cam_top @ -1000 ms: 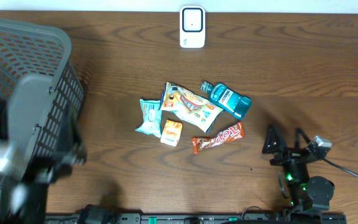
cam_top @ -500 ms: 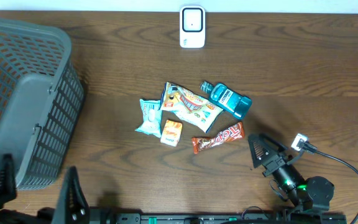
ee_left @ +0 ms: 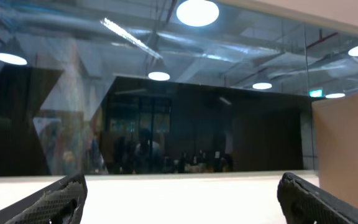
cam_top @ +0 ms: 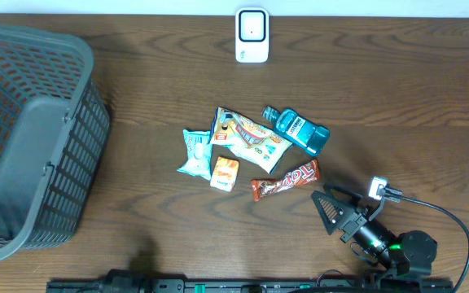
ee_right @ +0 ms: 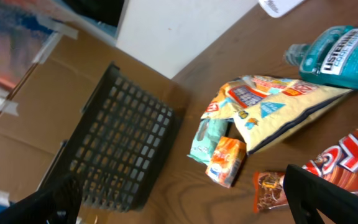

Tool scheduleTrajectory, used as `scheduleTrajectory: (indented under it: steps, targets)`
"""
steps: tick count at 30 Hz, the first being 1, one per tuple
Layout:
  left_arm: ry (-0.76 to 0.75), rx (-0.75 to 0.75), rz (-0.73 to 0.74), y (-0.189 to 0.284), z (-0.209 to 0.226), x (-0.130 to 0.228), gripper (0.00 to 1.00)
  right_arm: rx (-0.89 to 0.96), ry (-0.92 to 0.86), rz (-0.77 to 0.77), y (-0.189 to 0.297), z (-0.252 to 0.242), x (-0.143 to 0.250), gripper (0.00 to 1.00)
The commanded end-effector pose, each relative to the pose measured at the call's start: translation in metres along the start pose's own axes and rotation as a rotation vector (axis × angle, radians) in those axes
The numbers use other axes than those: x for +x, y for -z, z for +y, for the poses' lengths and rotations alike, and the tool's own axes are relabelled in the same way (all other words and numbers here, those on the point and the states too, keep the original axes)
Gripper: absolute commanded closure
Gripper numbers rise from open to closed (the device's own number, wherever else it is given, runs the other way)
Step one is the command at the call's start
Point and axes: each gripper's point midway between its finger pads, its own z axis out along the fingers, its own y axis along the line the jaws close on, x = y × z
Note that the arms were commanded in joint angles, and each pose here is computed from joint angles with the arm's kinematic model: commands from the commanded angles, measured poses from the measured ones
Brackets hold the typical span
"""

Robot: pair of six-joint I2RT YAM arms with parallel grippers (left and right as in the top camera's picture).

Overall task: Scan the item barcode
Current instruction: 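Lower the right gripper onto the chocolate bar and grasp it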

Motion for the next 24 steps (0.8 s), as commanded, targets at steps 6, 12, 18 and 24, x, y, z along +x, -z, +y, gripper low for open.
scheduleTrajectory:
  steps: [6, 12, 18, 24]
  targets:
    - [-0.023, -0.304, -0.014, -0.004, 0.054, 0.010, 0.02, -0.060, 0.184, -0.057, 0.006, 0.044, -0.024, 0.01]
    - [-0.033, -0.496, -0.098, -0.008, 0.086, 0.011, 0.02, 0.155, 0.205, -0.065, 0.007, 0.022, -0.040, 0.01]
    - [-0.025, -0.501, -0.065, -0.030, 0.095, 0.039, 0.02, 0.432, -0.025, -0.052, 0.012, -0.018, -0.053, 0.01]
    - [0.082, -0.505, -0.051, -0.046, 0.101, 0.062, 0.02, 0.545, -0.225, 0.050, 0.012, -0.040, -0.035, 0.01]
